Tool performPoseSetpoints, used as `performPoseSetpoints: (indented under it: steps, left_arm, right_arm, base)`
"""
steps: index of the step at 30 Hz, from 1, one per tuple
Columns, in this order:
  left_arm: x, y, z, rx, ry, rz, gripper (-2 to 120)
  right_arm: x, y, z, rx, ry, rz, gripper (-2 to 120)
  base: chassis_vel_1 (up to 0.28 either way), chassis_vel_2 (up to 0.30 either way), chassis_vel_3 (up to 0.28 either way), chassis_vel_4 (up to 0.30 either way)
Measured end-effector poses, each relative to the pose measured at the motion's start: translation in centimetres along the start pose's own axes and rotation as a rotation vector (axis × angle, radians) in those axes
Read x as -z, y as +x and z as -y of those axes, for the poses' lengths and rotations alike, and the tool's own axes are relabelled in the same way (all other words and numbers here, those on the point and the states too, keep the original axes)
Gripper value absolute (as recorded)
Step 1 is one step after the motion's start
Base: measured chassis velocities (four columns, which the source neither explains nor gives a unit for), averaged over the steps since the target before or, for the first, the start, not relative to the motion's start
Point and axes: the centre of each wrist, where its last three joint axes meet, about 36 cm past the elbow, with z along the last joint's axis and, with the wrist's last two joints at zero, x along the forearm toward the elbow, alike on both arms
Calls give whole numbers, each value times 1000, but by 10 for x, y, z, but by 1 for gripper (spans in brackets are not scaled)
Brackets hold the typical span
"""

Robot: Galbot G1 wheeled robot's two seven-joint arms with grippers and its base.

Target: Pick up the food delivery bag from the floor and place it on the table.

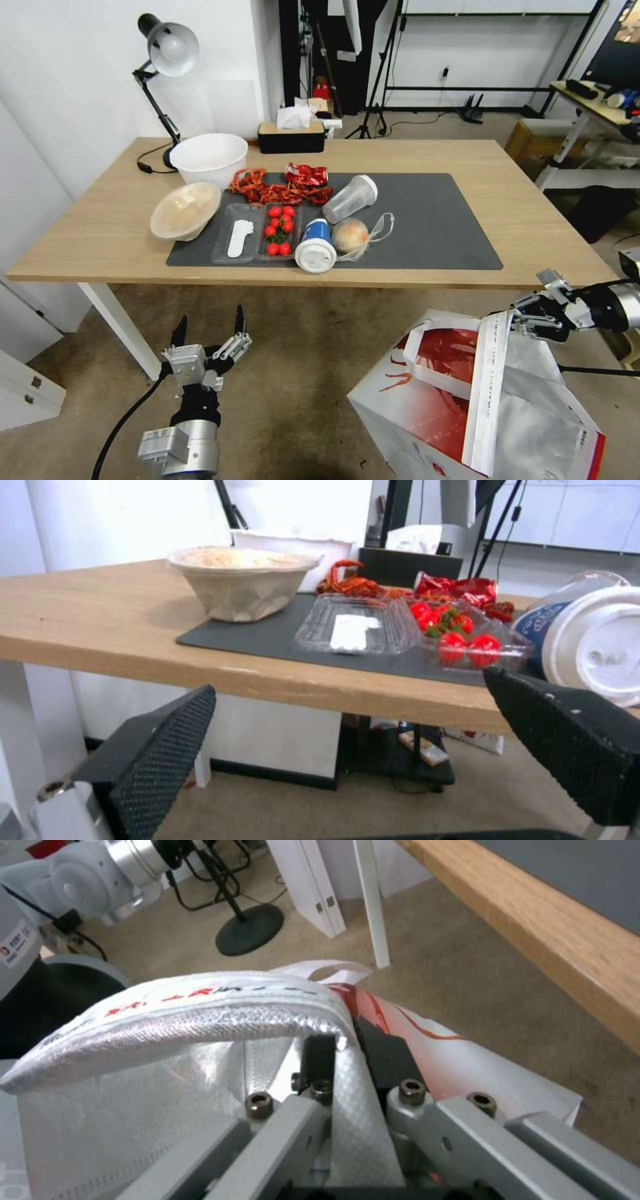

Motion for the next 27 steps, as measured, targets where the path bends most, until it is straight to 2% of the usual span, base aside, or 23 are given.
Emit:
performPoseSetpoints:
  steps: [27]
  left_arm:
    - [-4,1,-2,1,-1,16,100]
  right_arm:
    - [5,3,-1,17,-6,25,0]
  base:
    - [0,0,0,0]
